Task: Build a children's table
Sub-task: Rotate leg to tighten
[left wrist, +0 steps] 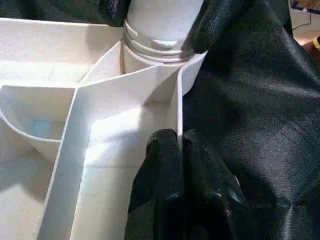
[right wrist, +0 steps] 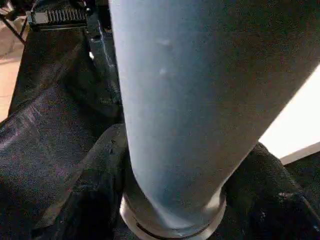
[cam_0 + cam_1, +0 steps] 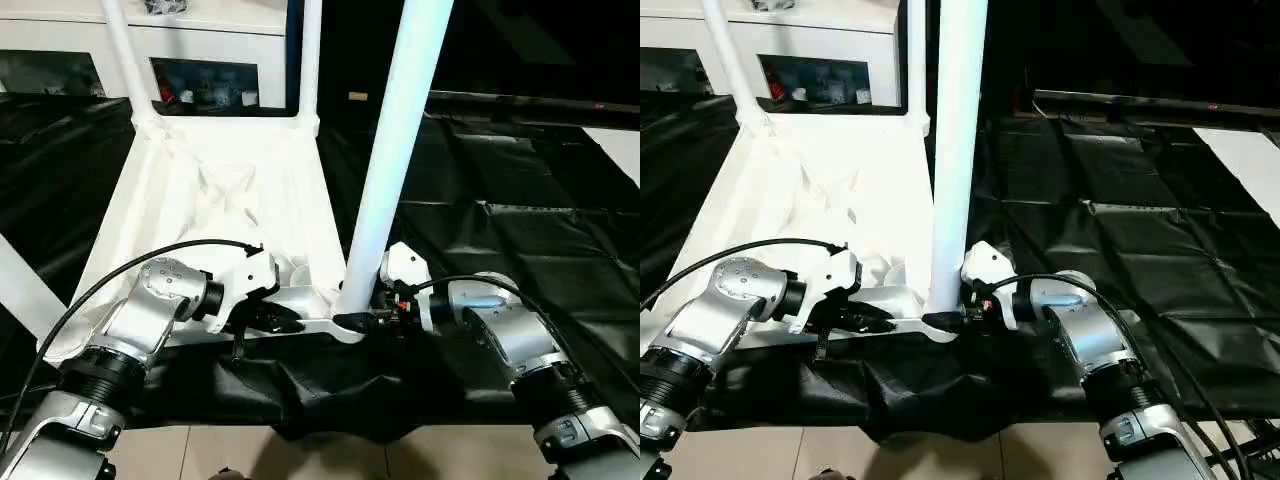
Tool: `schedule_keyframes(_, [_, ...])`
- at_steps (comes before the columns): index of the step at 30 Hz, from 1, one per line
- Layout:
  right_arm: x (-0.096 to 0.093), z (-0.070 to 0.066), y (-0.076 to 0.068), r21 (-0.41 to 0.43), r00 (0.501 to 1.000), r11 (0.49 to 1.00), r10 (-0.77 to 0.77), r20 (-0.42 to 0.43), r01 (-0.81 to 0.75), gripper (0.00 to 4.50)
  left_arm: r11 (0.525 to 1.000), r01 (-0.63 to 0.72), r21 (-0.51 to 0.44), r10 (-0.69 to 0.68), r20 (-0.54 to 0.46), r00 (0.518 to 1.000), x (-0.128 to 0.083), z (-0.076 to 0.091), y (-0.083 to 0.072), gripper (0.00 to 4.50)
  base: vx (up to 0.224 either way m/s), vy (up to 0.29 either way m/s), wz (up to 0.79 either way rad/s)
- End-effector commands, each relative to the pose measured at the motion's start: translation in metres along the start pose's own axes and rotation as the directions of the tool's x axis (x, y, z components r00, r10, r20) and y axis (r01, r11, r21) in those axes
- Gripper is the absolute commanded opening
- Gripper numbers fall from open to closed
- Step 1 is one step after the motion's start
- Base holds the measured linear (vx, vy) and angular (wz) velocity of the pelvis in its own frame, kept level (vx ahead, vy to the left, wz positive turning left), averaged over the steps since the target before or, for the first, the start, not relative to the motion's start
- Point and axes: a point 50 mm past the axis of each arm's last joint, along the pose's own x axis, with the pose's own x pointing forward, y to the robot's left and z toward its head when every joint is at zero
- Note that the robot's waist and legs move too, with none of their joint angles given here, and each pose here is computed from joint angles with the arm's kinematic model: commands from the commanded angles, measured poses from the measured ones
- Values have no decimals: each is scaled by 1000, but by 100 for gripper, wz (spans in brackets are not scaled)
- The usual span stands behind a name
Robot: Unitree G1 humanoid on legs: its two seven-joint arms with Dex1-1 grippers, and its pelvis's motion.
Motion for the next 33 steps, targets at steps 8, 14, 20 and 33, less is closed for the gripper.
schedule_keyframes(8, [34,-13,-6,182,953,938,-302,3,297,247,961,-262,-88,269,95,958,40,23,18,0,0,0,0])
schedule_keyframes(14, [76,1,-5,272,884,851,-468,6,449,242,904,-401,-151,416,85,906,66,41,26,0,0,0,0])
schedule_keyframes(20, [92,14,3,284,906,877,-420,57,389,261,912,-388,-134,402,98,911,75,48,22,0,0,0,0])
schedule_keyframes(33, [39,1,-5,82,970,968,-240,39,236,327,979,-203,-29,205,104,973,42,28,14,0,0,0,0])
